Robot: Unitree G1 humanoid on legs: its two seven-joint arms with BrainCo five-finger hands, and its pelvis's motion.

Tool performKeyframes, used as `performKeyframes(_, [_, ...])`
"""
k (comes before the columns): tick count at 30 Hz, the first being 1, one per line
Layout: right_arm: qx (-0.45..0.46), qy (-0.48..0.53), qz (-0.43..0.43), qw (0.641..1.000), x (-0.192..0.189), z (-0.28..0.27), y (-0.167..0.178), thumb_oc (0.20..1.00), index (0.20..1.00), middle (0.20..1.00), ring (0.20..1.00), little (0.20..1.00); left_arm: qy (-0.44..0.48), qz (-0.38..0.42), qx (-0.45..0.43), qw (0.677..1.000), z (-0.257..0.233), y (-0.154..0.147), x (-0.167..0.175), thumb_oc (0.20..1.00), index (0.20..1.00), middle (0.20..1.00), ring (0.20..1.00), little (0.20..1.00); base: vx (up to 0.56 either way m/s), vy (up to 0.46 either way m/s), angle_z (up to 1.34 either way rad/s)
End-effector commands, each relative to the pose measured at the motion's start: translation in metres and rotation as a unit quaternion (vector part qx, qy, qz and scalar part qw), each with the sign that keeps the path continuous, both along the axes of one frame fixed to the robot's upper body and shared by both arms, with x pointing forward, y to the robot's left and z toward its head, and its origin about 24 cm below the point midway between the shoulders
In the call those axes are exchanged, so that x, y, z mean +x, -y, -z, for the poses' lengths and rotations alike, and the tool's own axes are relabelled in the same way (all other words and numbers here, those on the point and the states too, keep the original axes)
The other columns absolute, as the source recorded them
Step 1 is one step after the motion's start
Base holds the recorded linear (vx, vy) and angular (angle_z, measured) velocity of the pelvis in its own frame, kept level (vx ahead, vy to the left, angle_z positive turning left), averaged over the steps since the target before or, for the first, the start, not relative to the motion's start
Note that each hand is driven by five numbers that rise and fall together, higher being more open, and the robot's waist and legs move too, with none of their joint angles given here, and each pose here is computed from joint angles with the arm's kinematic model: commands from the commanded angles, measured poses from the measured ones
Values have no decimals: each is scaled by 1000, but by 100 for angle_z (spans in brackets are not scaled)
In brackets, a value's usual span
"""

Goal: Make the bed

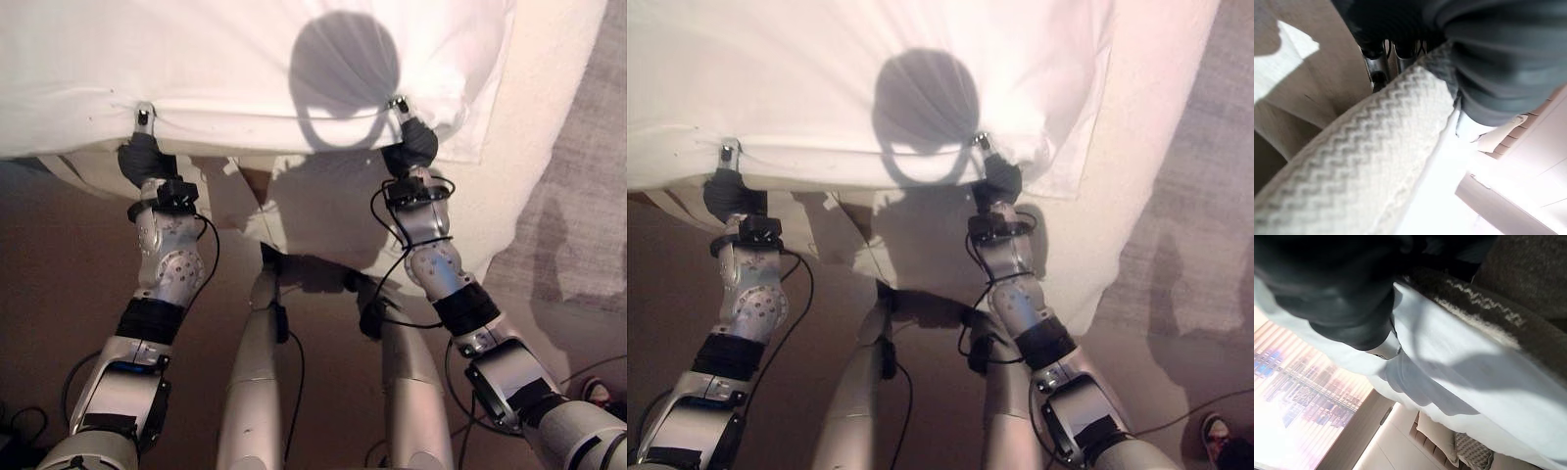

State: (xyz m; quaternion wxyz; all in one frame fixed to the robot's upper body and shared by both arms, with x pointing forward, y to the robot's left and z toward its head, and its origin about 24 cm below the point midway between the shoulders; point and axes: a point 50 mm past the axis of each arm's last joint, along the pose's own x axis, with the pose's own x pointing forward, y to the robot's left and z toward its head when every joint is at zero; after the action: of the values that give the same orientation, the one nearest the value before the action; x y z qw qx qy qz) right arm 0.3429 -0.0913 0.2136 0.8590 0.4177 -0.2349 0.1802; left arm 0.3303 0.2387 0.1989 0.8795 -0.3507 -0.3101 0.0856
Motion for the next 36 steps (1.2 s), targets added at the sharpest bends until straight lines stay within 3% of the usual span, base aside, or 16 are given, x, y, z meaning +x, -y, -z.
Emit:
performKeyframes(1, [-35, -33, 97, 994, -26, 54, 68, 200, 200, 200, 200, 200, 61, -107, -22, 992, -9, -47, -27, 200, 200, 200, 200, 200, 71, -17, 6])
performKeyframes(5, [-58, -67, 93, 992, -36, 77, 81, 200, 200, 200, 200, 200, 67, -126, 3, 990, -13, -57, -39, 200, 200, 200, 200, 200, 87, 197, -15])
performKeyframes(14, [-93, -118, 188, 971, -62, 104, 128, 200, 200, 200, 200, 200, 42, -64, 114, 991, 11, -29, -53, 200, 200, 200, 200, 200, 106, 470, 24])
performKeyframes(16, [-108, -132, 204, 964, -66, 112, 132, 200, 200, 200, 200, 200, 15, -86, 186, 979, 16, -37, -69, 200, 200, 200, 200, 200, 190, 503, -2])
performKeyframes(25, [-194, -158, 212, 945, -86, 129, 147, 200, 200, 200, 200, 200, -63, -86, 197, 974, 60, -45, -102, 200, 200, 200, 200, 200, 87, 245, -52])
performKeyframes(29, [-201, -137, 206, 948, -76, 117, 144, 200, 200, 200, 200, 200, -54, -94, 196, 975, 56, -48, -105, 200, 200, 200, 200, 200, -36, 334, -28])
performKeyframes(36, [-212, -200, 276, 916, -104, 138, 175, 200, 200, 200, 200, 200, -40, -96, 238, 966, 40, -50, -102, 200, 200, 200, 200, 200, 8, 630, 40])
